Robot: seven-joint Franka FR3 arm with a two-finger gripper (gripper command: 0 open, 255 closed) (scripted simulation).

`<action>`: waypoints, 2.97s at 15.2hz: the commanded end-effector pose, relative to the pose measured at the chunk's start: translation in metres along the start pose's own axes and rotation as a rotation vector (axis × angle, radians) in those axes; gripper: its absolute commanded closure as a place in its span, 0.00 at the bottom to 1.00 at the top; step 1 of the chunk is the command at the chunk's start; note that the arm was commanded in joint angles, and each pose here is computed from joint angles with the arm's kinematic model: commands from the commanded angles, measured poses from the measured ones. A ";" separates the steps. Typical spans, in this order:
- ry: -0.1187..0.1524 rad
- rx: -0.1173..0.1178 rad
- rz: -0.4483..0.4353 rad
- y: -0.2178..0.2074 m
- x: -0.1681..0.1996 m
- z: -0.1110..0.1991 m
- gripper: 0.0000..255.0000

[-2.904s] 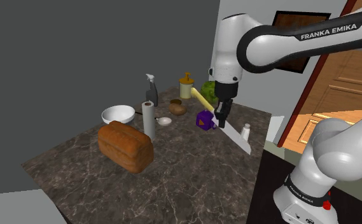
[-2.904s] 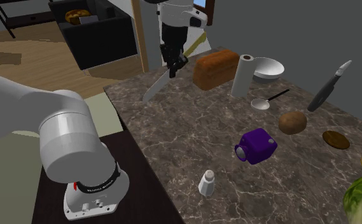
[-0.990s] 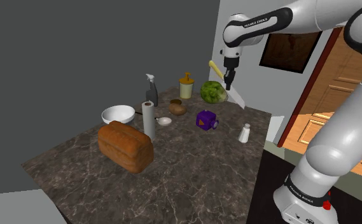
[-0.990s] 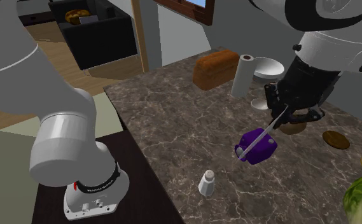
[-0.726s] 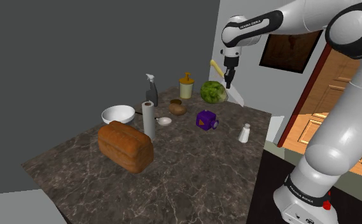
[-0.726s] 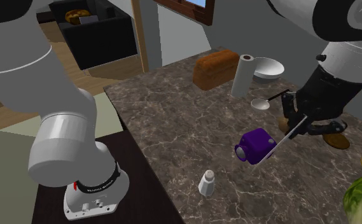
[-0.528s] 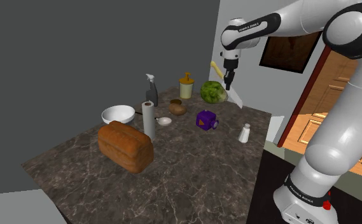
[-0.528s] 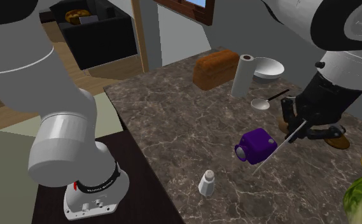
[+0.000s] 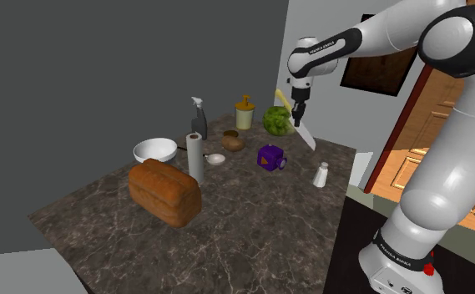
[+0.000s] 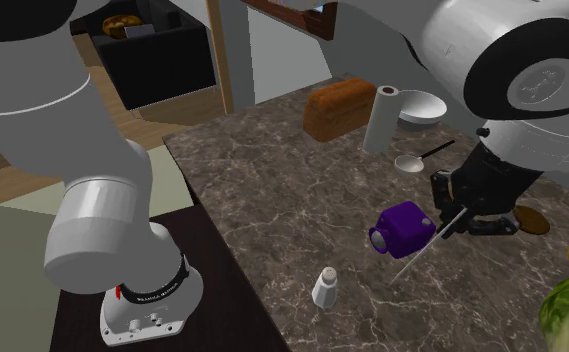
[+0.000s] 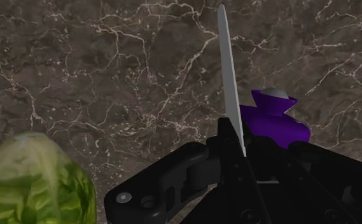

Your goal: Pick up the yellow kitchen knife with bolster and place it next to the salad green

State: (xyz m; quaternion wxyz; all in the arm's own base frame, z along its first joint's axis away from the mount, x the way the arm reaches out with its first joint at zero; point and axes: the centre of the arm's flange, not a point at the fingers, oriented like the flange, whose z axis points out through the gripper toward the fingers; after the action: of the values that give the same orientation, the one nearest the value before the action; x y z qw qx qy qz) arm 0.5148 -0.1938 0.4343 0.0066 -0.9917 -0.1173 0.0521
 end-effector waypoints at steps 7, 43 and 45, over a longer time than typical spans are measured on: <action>0.000 0.000 0.000 0.003 0.005 0.043 1.00; 0.000 0.000 0.000 0.006 0.019 0.181 0.00; 0.000 0.000 0.000 0.006 0.018 0.181 0.00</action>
State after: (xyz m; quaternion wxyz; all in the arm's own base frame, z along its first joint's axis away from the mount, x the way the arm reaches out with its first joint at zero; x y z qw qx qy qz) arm 0.5152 -0.1958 0.2529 0.0063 -0.9918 -0.1169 0.0516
